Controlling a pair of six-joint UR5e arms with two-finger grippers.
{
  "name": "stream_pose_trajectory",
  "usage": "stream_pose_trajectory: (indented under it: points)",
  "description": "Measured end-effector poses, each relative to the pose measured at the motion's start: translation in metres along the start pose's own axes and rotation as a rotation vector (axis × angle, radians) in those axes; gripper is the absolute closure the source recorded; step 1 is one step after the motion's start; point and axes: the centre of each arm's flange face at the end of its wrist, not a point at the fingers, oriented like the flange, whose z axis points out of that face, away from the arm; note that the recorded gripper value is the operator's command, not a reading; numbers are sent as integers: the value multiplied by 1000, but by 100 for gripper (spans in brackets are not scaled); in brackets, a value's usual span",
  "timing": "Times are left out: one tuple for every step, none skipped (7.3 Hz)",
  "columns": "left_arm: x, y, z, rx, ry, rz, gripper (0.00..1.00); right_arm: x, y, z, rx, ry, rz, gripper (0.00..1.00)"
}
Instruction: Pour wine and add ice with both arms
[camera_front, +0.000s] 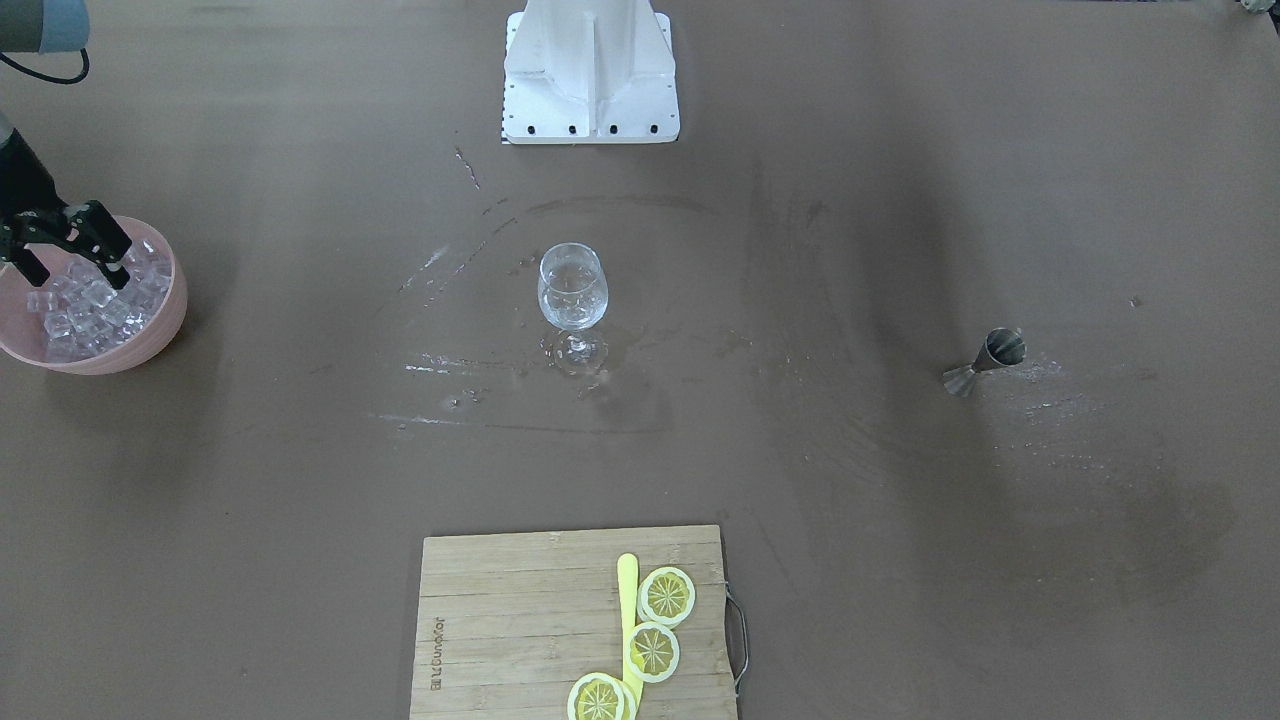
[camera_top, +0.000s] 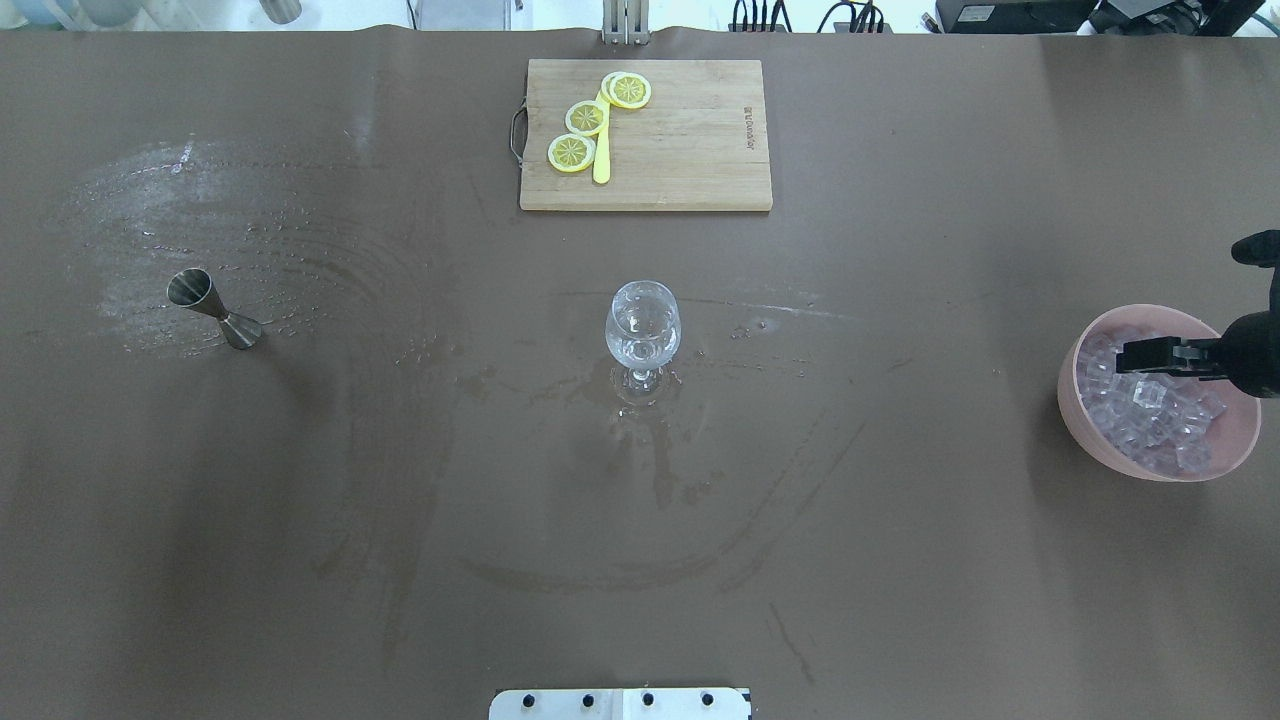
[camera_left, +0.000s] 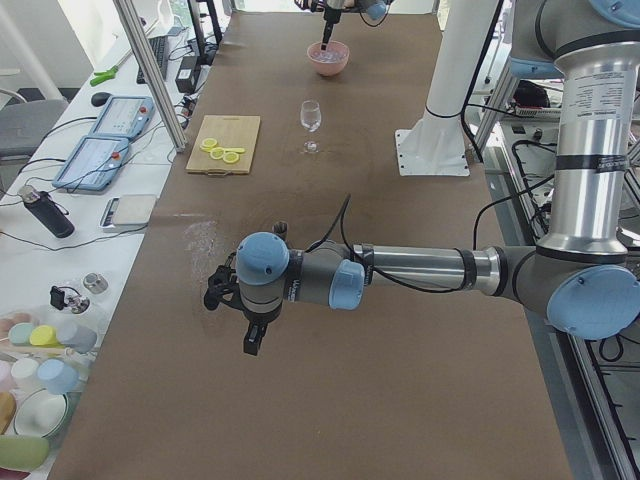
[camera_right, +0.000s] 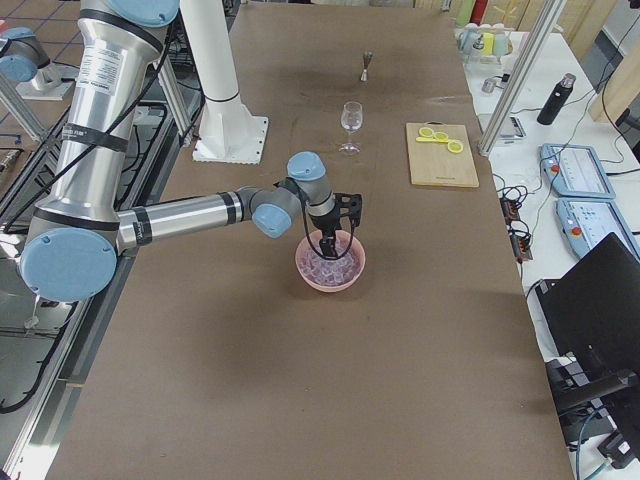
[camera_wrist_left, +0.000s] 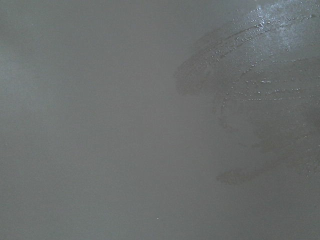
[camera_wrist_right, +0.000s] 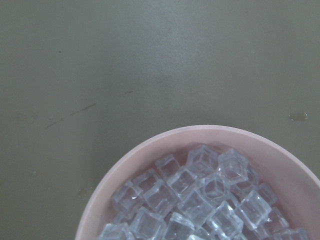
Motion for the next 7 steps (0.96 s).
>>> stream_pose_trajectory:
  points:
    - [0,0,0,1,0,2,1,11,4,13,12,-13,-7,19]
    - [1,-1,-1,2,1,3,1,20,7,22,24,-33,-12,27]
    - [1,-1,-1,2,1,4,1,25,9,24,27,-45,-14,30]
    - [1,0,-1,2,1,5,1,26,11,24,27,-53,-15,32]
    - [1,0,-1,2,2,5,1,26,12,22,25,-58,-16,32]
    - [1,0,-1,2,2,5,1,27,15,21,19,-61,-17,32]
    - [1,0,-1,2,3,5,1,27,17,20,12,-63,-19,33]
